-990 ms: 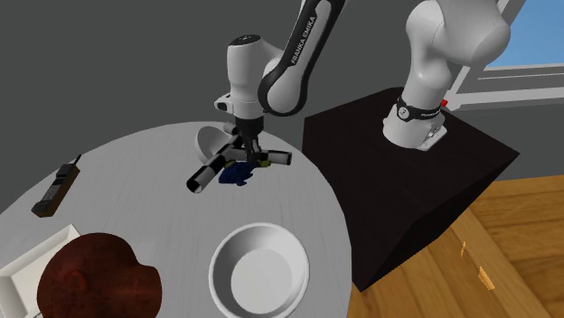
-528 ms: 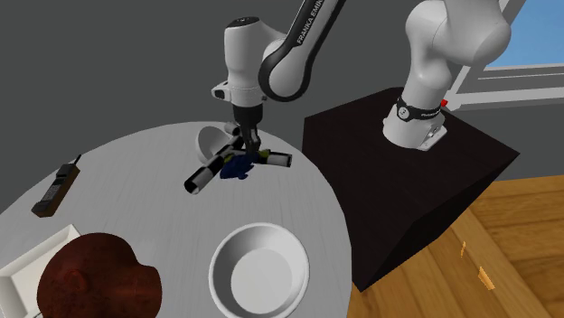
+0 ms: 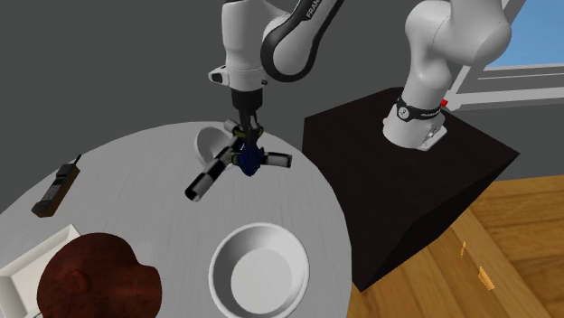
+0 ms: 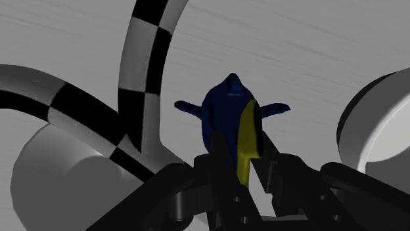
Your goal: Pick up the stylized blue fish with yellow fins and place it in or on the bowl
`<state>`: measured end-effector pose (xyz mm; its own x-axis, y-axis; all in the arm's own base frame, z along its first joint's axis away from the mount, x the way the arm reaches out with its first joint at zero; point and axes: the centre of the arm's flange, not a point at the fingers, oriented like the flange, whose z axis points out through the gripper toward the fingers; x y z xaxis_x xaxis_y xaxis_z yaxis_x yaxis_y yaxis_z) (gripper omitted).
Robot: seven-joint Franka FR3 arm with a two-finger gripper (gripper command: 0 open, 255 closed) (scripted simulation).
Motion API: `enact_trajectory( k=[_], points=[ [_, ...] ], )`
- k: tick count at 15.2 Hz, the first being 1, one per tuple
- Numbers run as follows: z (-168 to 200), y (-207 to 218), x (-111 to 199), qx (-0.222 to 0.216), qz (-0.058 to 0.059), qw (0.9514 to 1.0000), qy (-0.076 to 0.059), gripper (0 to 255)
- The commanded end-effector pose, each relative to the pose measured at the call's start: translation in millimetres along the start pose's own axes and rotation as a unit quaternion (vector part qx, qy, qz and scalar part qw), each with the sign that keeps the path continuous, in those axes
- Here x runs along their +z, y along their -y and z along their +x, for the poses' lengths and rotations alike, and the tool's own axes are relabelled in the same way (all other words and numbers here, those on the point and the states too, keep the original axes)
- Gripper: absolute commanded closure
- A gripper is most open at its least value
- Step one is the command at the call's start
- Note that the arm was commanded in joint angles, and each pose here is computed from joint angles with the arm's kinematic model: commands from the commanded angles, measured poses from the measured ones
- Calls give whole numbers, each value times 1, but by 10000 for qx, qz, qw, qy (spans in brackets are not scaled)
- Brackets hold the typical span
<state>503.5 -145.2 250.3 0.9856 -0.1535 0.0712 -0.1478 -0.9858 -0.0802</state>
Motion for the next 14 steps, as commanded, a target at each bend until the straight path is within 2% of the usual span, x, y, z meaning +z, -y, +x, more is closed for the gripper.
enact_trajectory(
  k=[1, 5, 14],
  points=[
    [2, 0, -11, 0, -1, 10000, -1, 255],
    [3, 1, -28, 0, -1, 10000, -1, 255],
    [15, 119, -23, 0, -1, 10000, -1, 255]
  ],
)
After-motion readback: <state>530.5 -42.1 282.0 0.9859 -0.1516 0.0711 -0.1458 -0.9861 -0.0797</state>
